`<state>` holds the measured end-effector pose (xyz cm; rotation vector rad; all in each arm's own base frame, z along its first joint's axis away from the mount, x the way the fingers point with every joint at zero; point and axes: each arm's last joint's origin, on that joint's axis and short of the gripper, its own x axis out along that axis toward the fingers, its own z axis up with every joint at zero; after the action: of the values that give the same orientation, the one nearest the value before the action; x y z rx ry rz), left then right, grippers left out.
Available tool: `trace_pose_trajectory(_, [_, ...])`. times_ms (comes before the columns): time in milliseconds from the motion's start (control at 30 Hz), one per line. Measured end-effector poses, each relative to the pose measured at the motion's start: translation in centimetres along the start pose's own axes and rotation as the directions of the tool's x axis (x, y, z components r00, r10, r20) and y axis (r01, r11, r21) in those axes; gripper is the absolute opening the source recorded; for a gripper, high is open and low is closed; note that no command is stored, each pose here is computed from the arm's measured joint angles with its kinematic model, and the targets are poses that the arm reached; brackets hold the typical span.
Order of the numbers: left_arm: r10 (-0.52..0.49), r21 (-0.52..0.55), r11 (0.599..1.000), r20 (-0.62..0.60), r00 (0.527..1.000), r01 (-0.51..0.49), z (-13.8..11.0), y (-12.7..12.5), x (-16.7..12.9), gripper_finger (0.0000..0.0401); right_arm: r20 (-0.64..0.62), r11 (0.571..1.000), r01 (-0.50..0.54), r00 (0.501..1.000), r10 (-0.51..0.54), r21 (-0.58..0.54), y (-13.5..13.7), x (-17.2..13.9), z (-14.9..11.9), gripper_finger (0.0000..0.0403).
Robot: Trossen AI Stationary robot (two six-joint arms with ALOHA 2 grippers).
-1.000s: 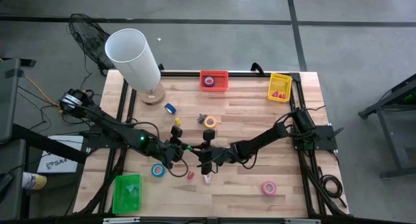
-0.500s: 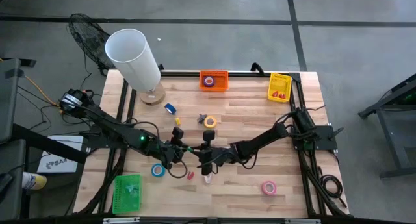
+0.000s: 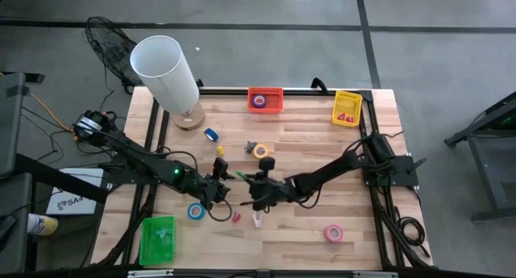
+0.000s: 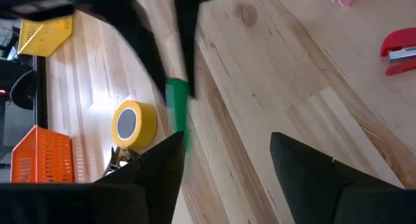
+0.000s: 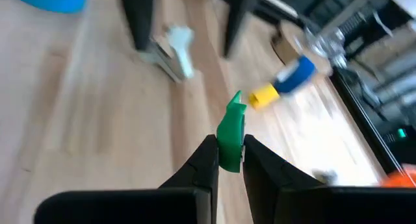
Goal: Pick and place Stapler, Stapler remover, tape
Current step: Put the mini green stapler into the yellow bin
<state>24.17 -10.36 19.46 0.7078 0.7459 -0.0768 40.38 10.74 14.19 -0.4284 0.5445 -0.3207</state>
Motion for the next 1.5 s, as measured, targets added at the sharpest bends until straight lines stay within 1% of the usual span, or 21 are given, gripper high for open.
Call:
trace_pose_trajectory(167, [0.005, 0.0, 1.0, -0.001, 1.0, -0.005, 0.0, 0.0, 0.0, 0.0223, -0.108, 0.998, 0.067, 0.992, -0.065, 0.02, -1.3, -1.0, -0.2, 0.0038])
trace_pose_trajectory(267, [0.005, -0.001, 1.0, -0.001, 1.0, -0.005, 0.0, 0.0, 0.0, 0.0223, -0.173, 0.991, 0.13, 0.977, -0.124, 0.02, -2.2, -1.6, -0.5, 0.0038])
trace_pose_trajectory(400, [0.005, -0.003, 1.0, -0.001, 1.0, -0.005, 0.0, 0.0, 0.0, 0.0223, -0.271, 0.974, 0.226, 0.939, -0.211, 0.025, -3.6, -2.3, -1.2, 0.0038])
trace_pose_trajectory(500, [0.005, -0.003, 1.0, -0.001, 1.0, -0.005, 0.0, 0.0, 0.0, 0.0223, -0.322, 0.956, 0.29, 0.911, -0.259, 0.051, -4.8, -3.0, -1.5, 0.0038])
trace_pose_trajectory(600, [0.005, -0.003, 1.0, -0.001, 1.0, -0.005, 0.0, 0.0, 0.0, 0.0223, -0.366, 0.935, 0.351, 0.877, -0.311, 0.045, -6.0, -3.8, -1.7, 0.0038])
trace_pose_trajectory(733, [0.002, 0.001, 1.0, -0.009, 1.0, -0.001, -0.1, 0.0, 0.0, 0.0223, -0.445, 0.896, 0.441, 0.812, -0.377, 0.045, -8.4, -4.8, -2.3, 0.0038])
trace_pose_trajectory(833, [-0.002, 0.003, 1.0, -0.02, 1.0, 0.002, -0.2, -0.1, 0.0, 0.0223, -0.541, 0.856, 0.514, 0.736, -0.407, 0.056, -10.7, -5.4, -3.4, 0.0038])
trace_pose_trajectory(967, [-0.004, 0.004, 1.0, -0.026, 1.0, 0.005, -0.3, -0.1, 0.0, 0.0223, -0.685, 0.795, 0.605, 0.594, -0.421, 0.036, -13.6, -6.0, -5.3, 0.0038])
trace_pose_trajectory(1033, [-0.005, 0.004, 1.0, -0.026, 1.0, 0.005, -0.3, -0.1, 0.0, 0.0223, -0.742, 0.775, 0.631, 0.522, -0.42, 0.005, -14.8, -6.2, -6.1, 0.0038])
trace_pose_trajectory(1300, [-0.004, -0.004, 1.0, -0.026, 1.0, 0.004, -0.3, -0.1, 0.0, 0.0223, -0.866, 0.725, 0.68, 0.294, -0.405, -0.109, -19.6, -6.2, -8.6, 0.0038])
trace_pose_trajectory(1400, [-0.005, -0.004, 1.0, -0.026, 1.0, 0.004, -0.3, -0.1, 0.0, 0.0223, -0.903, 0.715, 0.683, 0.201, -0.379, -0.149, -21.6, -6.2, -9.7, 0.0038])
trace_pose_trajectory(1500, [-0.005, -0.004, 1.0, -0.026, 1.0, 0.004, -0.3, -0.1, 0.0, 0.0223, -0.926, 0.714, 0.677, 0.131, -0.354, -0.178, -23.5, -6.2, -10.7, 0.0038])
